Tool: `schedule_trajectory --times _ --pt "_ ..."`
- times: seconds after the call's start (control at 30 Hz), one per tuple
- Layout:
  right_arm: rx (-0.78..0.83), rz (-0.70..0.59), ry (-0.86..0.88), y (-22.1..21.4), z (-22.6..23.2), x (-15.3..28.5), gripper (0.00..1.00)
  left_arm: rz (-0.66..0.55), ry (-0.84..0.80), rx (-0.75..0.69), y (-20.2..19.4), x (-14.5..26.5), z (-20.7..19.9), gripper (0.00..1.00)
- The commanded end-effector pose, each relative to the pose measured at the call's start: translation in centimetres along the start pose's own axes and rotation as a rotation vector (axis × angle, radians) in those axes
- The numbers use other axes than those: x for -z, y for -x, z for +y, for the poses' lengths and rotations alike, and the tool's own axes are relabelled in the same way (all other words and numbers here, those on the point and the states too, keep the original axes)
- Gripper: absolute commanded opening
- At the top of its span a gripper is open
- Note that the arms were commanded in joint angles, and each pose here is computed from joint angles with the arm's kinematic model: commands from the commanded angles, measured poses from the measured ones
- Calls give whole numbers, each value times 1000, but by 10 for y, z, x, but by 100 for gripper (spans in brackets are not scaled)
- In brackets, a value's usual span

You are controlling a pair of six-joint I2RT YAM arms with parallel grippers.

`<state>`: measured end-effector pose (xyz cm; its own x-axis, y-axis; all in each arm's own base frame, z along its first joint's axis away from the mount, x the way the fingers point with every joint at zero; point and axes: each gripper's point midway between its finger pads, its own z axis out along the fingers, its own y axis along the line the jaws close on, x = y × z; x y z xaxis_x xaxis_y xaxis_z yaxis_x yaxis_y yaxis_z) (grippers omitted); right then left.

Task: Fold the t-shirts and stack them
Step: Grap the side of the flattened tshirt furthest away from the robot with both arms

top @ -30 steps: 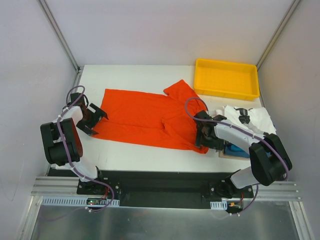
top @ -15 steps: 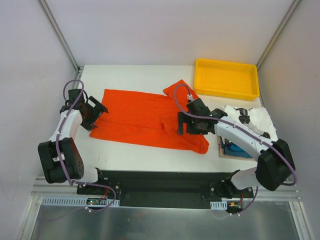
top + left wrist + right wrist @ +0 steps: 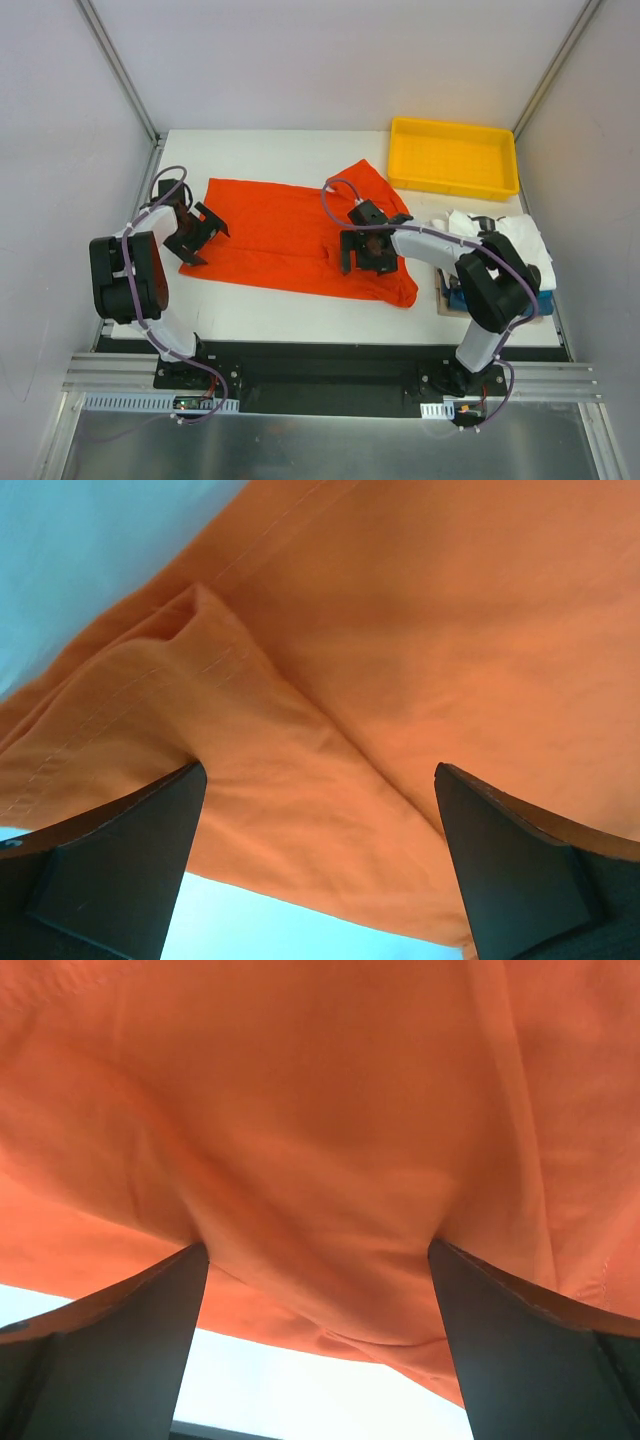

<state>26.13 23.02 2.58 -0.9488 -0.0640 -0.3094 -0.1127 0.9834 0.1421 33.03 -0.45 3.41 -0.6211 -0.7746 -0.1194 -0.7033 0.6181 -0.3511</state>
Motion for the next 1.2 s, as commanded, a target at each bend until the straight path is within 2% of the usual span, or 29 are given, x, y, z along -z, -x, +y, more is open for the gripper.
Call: schedule_trajectory --times 0.0,0.13,0.37,0.6,0.73,0.87,1.07,1.17 --pt "37 16 -96 -24 -8 0 97 -8 63 37 -12 3 26 99" --pt "78 26 -178 -51 -16 2 97 -4 98 68 -22 4 48 99" --pt "117 67 -171 -90 -17 7 97 -8 150 105 -53 12 85 99" --pt "163 22 -109 -96 -5 22 97 -111 175 162 -68 31 109 99" --pt "187 -35 -63 -84 4 38 97 -165 128 197 -68 46 105 99" --pt "214 -152 -35 -53 12 64 97 -255 65 188 -54 77 89 99" --pt "152 -305 81 14 24 105 97 -355 -39 169 -17 118 47 99" --pt "114 -371 125 56 23 122 97 -368 -44 145 7 128 26 99"
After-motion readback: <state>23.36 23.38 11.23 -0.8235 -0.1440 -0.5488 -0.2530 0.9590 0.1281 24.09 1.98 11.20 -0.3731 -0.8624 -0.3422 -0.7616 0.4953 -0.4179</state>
